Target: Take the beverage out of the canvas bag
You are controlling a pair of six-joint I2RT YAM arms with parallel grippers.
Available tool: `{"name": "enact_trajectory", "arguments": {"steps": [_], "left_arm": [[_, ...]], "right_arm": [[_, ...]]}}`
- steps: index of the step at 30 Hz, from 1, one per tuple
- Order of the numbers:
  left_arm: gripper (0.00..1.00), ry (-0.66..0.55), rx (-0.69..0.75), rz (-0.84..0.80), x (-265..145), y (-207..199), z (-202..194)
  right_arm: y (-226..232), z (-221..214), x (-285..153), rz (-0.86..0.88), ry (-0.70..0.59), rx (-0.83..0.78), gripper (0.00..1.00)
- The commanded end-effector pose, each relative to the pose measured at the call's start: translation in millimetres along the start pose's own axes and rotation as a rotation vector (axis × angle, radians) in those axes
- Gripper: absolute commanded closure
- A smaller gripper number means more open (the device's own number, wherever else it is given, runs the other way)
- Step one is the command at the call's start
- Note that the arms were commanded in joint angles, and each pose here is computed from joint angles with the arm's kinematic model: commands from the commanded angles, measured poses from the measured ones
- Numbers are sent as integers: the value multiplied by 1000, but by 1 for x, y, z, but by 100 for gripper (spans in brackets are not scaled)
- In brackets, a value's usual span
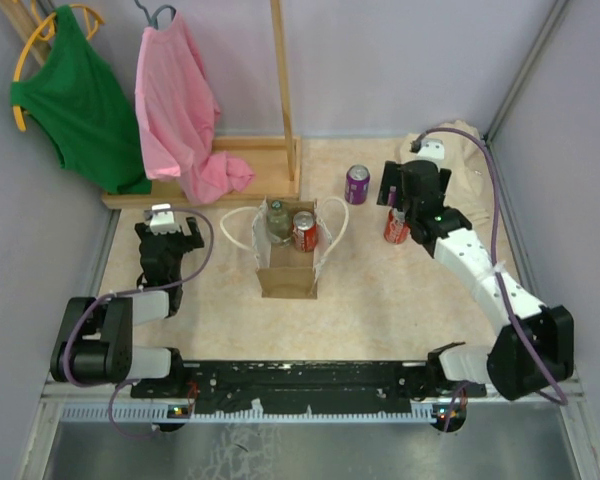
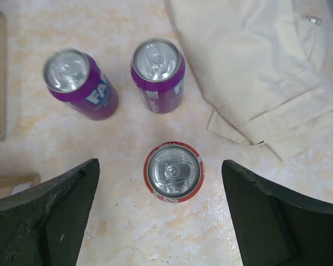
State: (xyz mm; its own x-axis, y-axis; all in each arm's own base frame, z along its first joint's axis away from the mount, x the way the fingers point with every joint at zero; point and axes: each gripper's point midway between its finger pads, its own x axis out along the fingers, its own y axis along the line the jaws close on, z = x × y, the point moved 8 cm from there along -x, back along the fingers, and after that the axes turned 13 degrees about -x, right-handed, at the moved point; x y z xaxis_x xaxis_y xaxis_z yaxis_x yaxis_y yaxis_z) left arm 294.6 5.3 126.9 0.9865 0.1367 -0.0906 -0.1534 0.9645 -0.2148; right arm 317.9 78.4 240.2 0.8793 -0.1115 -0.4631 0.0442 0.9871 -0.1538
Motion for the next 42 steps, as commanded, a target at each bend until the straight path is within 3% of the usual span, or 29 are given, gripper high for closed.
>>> {"name": "enact_trajectory", "arguments": {"steps": [1,7,18,26,31,36,42], "left_arm": [[0,44,28,-36,-5,-1,-8],[0,-67,11,-118,-9,-5,-9],[0,-7,26,-143,7,-7,-30],[0,0,26,-138,8,-7,-30],[0,3,26,-137,9,-7,-31],[0,3,26,-135,8,-7,-31],[0,0,26,-136,7,-6,-30]], "right_arm": [[-7,54,-44,-31,-217,24,9],[5,70,-72,18,-287,2,9],[56,79,-90,95,-295,-130,12],[120,89,-102,269,-308,-255,28],[152,84,-94,419,-272,-299,33],[170,70,-82,490,-227,-354,32],[190,46,-62,563,-172,-459,22]]}}
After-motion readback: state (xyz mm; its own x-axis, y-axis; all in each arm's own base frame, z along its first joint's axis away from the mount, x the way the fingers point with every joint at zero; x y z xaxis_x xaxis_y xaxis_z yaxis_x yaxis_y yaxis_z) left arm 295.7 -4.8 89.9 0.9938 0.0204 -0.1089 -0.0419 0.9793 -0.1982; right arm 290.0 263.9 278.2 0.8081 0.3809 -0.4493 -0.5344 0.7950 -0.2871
